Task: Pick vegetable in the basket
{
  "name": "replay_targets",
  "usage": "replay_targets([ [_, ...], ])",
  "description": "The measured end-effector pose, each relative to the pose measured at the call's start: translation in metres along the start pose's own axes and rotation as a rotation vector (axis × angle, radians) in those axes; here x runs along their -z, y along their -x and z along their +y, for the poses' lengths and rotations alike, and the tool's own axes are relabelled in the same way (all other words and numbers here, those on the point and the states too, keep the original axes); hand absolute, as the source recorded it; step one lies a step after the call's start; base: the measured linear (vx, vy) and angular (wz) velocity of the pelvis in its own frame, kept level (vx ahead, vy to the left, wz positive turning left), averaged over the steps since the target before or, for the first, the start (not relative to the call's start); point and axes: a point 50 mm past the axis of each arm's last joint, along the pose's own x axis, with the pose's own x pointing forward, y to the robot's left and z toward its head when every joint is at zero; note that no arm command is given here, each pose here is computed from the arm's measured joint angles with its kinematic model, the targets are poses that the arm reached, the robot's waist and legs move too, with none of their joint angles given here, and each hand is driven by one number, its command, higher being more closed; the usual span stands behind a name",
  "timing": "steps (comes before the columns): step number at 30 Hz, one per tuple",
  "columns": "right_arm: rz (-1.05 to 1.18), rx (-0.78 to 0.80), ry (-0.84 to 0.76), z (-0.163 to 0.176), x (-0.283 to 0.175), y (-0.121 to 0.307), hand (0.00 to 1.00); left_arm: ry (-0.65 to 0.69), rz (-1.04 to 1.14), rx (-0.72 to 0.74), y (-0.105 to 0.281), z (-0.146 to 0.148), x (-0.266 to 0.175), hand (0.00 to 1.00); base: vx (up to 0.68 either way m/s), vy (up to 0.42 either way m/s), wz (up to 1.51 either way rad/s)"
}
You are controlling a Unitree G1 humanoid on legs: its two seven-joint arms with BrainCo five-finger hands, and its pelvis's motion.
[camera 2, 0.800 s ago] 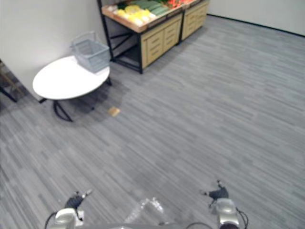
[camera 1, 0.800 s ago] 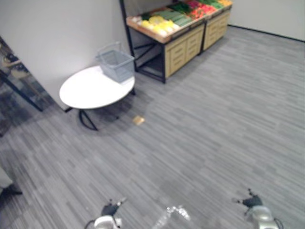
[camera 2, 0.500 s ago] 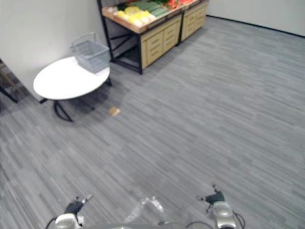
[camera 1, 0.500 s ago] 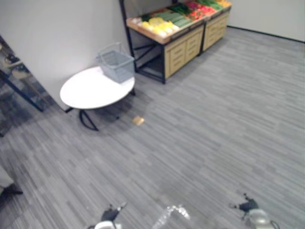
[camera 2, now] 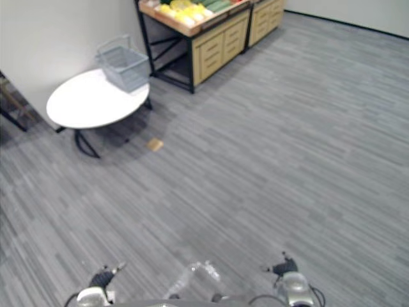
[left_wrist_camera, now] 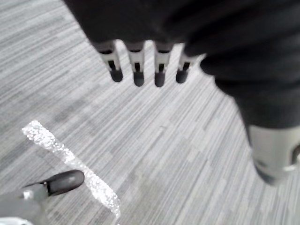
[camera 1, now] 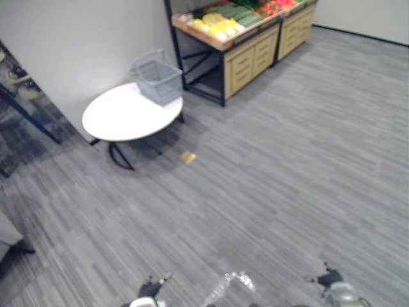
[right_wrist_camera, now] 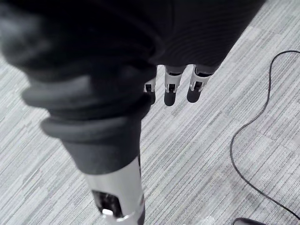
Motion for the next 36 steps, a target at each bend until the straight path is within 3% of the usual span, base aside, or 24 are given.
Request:
replay_targets([
  [8, 0.080, -0.044, -0.054, 0.016, 0.018, 0.003, 0.00, 0.018, -0.008, -0.010, -0.002, 0.001, -0.005, 0.00, -0.03, -0.050, 0.15],
  [11, 0.107, -0.018, -0.046, 0.004, 0.027, 0.004, 0.00, 0.056, 0.037, -0.022, 0.001, 0.004, 0.008, 0.00, 0.13, -0.009, -0.08],
  [16, 0.074, 0.039, -0.045, -0.020, 0.011, -0.002, 0.00, 0.080, -0.027, -0.042, -0.005, 0.010, -0.016, 0.00, 0.27, 0.133, -0.26],
  [27, 0.039, 0.006, 0.040, -0.031, 0.008, -0.002, 0.00, -0.016, -0.076, -0.127, -0.007, 0.068, -0.026, 0.00, 0.54, 0.254, -0.02],
  [36, -0.133, 0.108, 0.168, -0.061, -0.033, -0.001, 0.00, -0.050, -0.227, -0.078, -0.014, 0.046, -0.081, 0.00, 0.47, -0.085, 0.85],
])
